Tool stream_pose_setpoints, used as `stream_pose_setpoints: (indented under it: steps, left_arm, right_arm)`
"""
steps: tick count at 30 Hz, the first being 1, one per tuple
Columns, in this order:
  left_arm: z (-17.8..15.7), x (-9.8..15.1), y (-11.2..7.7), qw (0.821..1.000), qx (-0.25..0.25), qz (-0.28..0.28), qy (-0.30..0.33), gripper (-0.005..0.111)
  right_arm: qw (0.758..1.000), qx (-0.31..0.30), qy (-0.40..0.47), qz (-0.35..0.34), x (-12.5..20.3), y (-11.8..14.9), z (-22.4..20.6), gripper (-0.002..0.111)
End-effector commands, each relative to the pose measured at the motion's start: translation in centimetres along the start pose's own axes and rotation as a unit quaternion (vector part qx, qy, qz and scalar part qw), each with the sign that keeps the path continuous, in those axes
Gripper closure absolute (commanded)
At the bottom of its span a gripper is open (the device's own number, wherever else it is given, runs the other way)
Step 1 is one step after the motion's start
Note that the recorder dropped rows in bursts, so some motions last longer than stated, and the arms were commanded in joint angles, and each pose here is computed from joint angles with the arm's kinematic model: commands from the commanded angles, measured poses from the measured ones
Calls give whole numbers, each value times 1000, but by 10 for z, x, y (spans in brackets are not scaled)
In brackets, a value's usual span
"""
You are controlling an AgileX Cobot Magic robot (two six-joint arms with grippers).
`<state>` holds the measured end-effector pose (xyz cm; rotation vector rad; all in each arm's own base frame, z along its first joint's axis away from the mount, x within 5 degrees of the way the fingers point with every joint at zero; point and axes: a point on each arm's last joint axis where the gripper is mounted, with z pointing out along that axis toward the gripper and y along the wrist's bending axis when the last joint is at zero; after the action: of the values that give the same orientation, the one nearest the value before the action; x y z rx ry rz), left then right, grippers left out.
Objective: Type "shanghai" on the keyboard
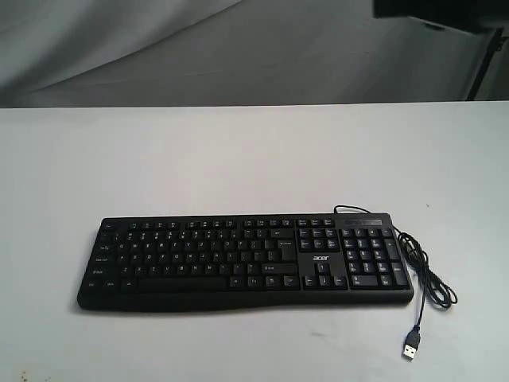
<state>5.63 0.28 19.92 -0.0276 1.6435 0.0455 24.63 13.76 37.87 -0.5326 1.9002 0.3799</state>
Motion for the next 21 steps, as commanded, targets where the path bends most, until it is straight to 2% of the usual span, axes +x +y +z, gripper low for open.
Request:
stream_pose_setpoints:
  steps: [1,7,12,16,21]
  left_arm:
    - [0,0,0,1000,3,-1,-3,107]
    - [0,0,0,1000,3,-1,-3,107]
    - [0,0,0,1000,3,-1,-3,107]
    - [0,0,0,1000,3,-1,-3,107]
    - [0,0,0,1000,3,-1,-3,107]
  right_arm:
    - [997,68,-17,32,39,-29,-33,108]
    - [980,167,-55,94,88,-52,-95,108]
    - [957,246,-109,106,130,-50,-138,108]
    - [948,270,-133,107,164,-39,-153,108]
    - [946,271,-141,104,197,-29,-156,108]
